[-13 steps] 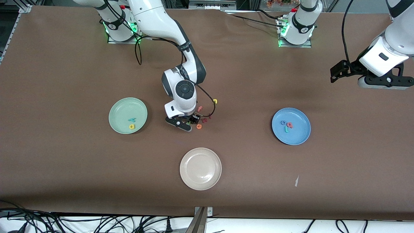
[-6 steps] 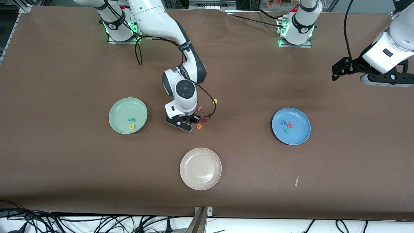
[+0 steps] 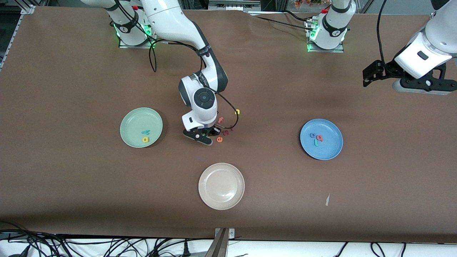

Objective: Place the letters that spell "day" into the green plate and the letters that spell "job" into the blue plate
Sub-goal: 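Carry the green q to the green plate and open the right gripper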

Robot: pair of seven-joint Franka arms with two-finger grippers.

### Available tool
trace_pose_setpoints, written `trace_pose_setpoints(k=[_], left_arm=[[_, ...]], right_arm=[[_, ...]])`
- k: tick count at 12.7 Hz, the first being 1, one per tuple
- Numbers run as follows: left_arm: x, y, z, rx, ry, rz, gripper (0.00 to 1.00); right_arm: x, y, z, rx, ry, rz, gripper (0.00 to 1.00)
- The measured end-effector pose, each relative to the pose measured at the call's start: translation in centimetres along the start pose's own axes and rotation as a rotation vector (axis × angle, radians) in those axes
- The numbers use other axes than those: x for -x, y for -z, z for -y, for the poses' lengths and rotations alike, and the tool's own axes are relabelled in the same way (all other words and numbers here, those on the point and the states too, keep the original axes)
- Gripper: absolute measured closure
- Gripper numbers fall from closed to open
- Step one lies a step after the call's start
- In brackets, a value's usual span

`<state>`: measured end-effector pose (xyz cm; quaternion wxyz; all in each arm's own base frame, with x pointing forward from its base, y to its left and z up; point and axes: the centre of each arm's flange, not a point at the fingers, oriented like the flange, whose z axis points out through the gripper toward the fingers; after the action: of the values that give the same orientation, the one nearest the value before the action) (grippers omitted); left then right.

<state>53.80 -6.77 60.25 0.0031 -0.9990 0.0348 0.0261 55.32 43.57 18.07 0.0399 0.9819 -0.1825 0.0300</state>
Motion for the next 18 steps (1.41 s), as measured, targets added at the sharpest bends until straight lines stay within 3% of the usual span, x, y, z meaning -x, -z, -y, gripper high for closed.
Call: trace_pose_setpoints(k=[5,9,14,18], left_arm=[[0.0,0.0,0.0,0.0,0.0,0.003,0.0],[0.0,0.0,0.0,0.0,0.0,0.003,0.0],[0.0,0.0,0.0,0.0,0.0,0.003,0.0],[0.0,0.0,0.0,0.0,0.0,0.003,0.0]], right_arm=[[-4.6,3.5,-3.5,-0.04,0.106,0.05,0.73],[-8.0,9.0,-9.5,-0.062,0.316,0.114,0.73],[-13.9,11.1,-22.0,-0.03,0.602,0.135,0.73],[-13.6,12.2,-29.3,-0.017,0.672,0.166,0.73]])
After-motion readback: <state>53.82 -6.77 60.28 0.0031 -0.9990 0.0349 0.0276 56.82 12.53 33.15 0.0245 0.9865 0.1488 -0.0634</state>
